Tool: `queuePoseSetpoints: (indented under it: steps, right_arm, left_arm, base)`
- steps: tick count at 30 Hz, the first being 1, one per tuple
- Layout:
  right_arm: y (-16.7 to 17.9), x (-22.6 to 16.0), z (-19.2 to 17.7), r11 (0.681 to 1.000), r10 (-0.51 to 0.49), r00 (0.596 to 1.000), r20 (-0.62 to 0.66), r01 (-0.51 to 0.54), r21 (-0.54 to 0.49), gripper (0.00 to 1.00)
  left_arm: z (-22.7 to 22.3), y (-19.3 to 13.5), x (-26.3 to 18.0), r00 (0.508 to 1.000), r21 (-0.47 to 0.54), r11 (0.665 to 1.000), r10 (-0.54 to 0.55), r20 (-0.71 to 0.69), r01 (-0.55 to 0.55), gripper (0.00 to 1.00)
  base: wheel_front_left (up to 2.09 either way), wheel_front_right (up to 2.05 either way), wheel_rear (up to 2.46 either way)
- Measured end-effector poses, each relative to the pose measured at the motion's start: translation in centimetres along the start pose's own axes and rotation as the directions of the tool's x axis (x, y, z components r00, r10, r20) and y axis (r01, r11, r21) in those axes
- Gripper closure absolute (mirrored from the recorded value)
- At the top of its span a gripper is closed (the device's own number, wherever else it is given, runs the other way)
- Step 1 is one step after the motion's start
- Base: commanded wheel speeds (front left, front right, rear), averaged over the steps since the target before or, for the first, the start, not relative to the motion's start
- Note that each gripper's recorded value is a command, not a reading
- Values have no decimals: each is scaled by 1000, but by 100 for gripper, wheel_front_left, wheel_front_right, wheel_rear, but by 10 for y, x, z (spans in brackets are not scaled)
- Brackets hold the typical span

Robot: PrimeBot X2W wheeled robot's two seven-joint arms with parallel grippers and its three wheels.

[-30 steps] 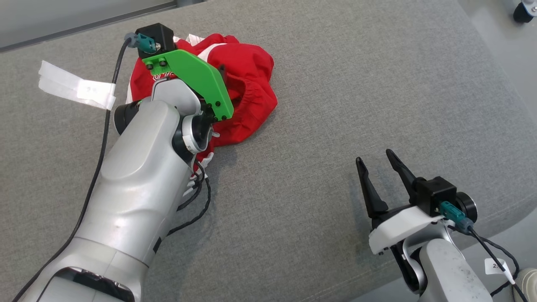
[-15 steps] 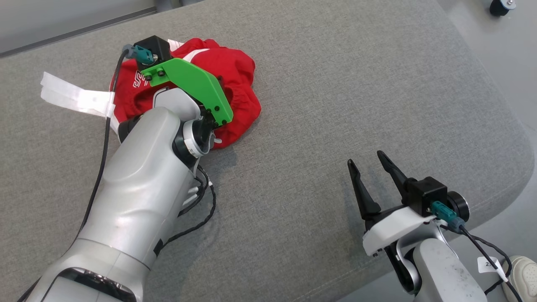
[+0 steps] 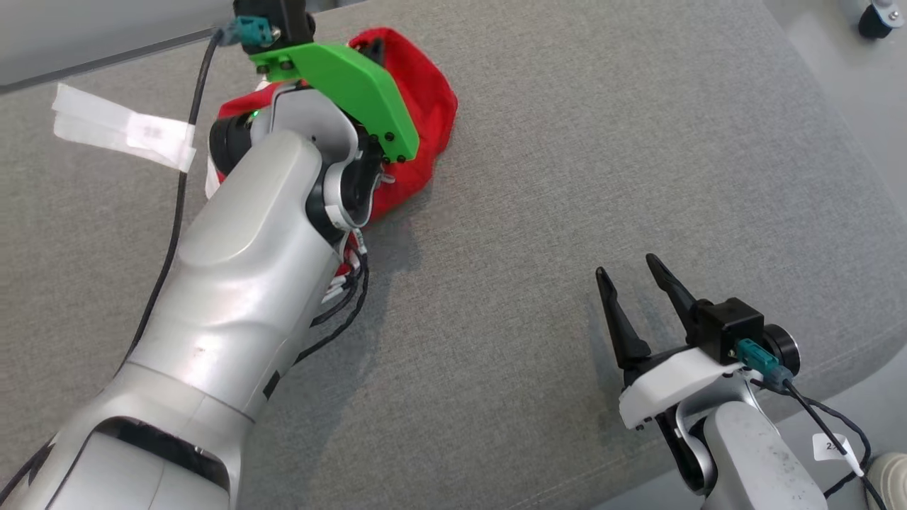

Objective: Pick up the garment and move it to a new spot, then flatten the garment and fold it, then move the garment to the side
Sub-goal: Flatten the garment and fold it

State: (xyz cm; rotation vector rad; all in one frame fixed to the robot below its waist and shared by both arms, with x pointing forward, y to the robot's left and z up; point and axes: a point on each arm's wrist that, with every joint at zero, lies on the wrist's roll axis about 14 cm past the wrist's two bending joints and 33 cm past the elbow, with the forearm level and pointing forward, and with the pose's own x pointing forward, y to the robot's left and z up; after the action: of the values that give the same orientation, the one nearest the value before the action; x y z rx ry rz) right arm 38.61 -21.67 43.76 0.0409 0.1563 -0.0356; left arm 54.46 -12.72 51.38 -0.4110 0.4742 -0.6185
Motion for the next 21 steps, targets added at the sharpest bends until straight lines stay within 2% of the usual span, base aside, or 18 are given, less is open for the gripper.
queuePoseSetpoints:
  steps: [3, 6, 11, 15, 18, 21]
  right_arm:
    - [5, 3, 1, 1000, 17, 1000, 4, -17, -4, 0]
    - [11, 7, 3, 999, 35, 999, 12, -35, -4, 0]
    - [25, 13, 7, 997, 75, 997, 24, -75, -5, 0]
    - [33, 18, 10, 995, 100, 995, 31, -99, -6, 0]
    - [39, 21, 10, 993, 114, 993, 29, -114, -6, 0]
    - [49, 26, 10, 990, 142, 989, 27, -142, -11, 0]
  left_arm:
    - [32, -23, -8, 990, 21, 996, -90, 105, 88, 100]
    - [67, -53, -22, 956, 75, 981, -192, 223, 180, 100]
    - [105, -105, -55, 856, 221, 920, -384, 346, 324, 100]
    - [118, -129, -81, 779, 244, 872, -490, 392, 425, 100]
    - [119, -127, -86, 777, 244, 871, -490, 395, 426, 100]
    - [101, -104, -84, 826, 215, 897, -440, 352, 386, 100]
  base:
    - [0, 0, 0]
    - [0, 0, 0]
    - [0, 0, 0]
    - [0, 0, 0]
    - [0, 0, 0]
    - [0, 0, 0]
